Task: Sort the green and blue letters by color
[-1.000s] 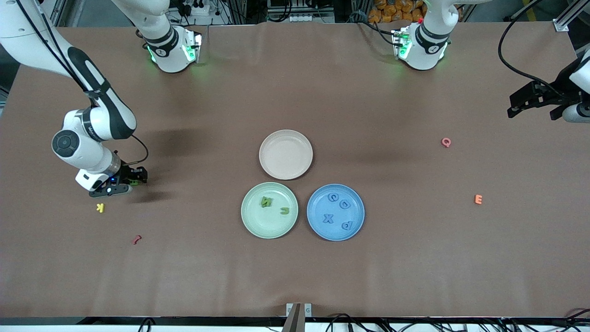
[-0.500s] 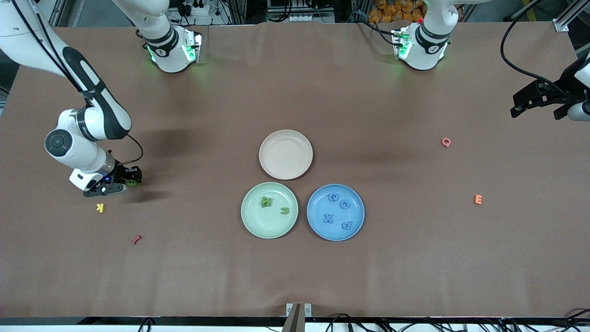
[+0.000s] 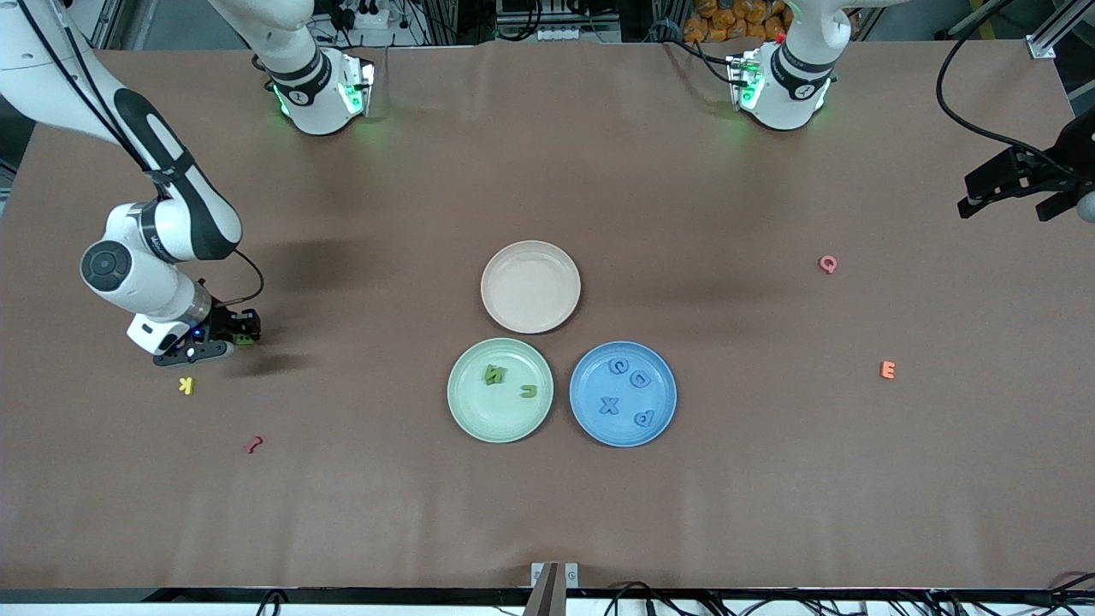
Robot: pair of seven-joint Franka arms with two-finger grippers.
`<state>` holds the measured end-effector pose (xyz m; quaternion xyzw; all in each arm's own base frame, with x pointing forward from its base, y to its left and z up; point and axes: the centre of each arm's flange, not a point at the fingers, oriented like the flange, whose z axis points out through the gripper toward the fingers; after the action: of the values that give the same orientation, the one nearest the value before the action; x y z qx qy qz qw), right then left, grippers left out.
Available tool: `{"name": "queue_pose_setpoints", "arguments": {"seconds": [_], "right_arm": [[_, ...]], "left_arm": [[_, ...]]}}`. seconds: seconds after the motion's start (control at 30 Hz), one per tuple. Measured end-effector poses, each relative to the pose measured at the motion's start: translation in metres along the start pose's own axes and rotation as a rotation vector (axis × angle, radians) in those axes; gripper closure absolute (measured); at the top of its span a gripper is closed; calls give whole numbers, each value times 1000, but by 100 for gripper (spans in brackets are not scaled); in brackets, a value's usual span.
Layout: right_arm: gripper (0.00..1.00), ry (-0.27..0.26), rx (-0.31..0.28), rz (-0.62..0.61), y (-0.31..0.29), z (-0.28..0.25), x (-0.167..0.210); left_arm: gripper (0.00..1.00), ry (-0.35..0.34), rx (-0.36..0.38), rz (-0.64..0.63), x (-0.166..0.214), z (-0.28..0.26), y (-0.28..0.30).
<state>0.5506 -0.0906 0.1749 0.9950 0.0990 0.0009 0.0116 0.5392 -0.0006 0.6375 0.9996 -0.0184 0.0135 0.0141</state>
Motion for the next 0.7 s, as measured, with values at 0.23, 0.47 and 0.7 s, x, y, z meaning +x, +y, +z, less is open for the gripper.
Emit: {"name": "queue_pose_setpoints", "arguments": {"seconds": [0.23,0.47,0.7], "right_arm": [[65,5,0,0,1,0,3],[65,7,1,0,2,1,4],[65,23,1,8,-2,-5,12]], "left_arm": [[0,5,19,26,1,0,12],[0,4,34,51,1,0,24],[0,5,34,51,1,0,24]]}}
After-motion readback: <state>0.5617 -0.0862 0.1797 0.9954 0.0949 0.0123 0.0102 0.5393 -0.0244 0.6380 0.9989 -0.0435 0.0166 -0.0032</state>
